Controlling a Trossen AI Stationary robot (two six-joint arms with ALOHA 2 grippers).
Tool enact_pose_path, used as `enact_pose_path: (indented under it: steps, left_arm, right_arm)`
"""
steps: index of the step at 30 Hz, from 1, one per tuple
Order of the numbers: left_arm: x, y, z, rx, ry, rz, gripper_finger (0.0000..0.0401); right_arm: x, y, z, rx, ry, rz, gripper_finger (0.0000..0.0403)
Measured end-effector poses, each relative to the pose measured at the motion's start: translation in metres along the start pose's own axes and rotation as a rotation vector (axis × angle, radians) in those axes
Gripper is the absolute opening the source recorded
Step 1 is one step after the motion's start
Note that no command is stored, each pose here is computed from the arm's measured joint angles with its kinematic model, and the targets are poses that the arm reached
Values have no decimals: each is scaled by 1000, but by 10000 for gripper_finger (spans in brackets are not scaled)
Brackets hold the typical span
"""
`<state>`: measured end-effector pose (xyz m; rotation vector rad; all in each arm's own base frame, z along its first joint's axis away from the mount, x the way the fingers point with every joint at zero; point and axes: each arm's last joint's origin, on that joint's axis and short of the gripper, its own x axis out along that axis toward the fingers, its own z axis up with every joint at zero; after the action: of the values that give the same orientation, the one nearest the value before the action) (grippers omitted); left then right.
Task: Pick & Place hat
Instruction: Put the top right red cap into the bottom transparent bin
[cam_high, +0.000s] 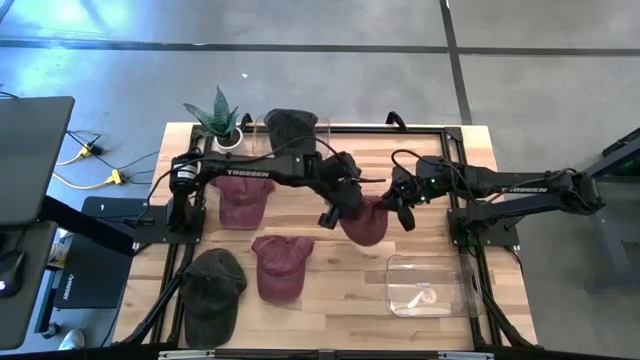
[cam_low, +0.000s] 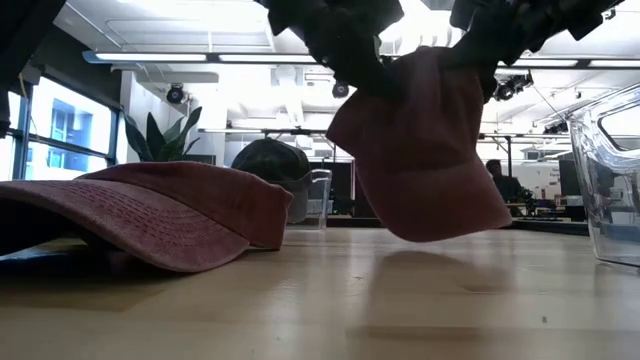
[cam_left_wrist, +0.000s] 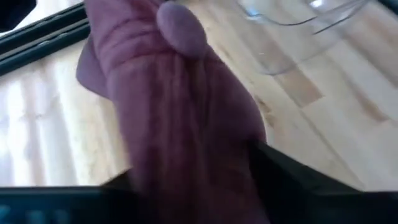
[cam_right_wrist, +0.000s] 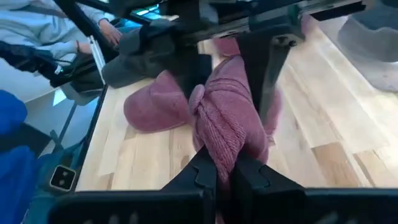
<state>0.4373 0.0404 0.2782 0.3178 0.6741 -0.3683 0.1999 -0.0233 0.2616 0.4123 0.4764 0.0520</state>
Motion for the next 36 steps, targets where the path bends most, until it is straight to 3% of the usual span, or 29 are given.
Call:
enact_pose_path:
  steps: [4, 6, 13, 19, 22, 29, 32, 36]
  left_arm:
    - [-5, 8, -4, 5, -78, -124, 51]
    - [-8, 12, -7, 4, -116, -189, 14]
    - [-30, 23, -11, 27, -284, -397, 11]
    - [-43, 28, -10, 32, -338, -425, 6]
    - [-43, 28, -10, 36, -343, -429, 7]
    - [-43, 27, -9, 41, -346, -427, 7]
    - [-43, 28, -9, 43, -341, -413, 7]
    - [-42, 28, -9, 42, -326, -393, 7]
  right_arm:
    - [-1, 2, 0, 4, 8, 43, 16]
    - [-2, 3, 0, 16, 14, 70, 11]
    - [-7, 10, 1, -18, 47, 273, 10]
    - [-9, 15, 5, -97, 24, 411, 80]
    - [-10, 16, 7, -190, -15, 419, 133]
    - [1, 9, 3, -432, -26, 265, 232]
    - [13, 5, -1, -464, 22, 299, 237]
    - [23, 6, -5, -432, 61, 465, 214]
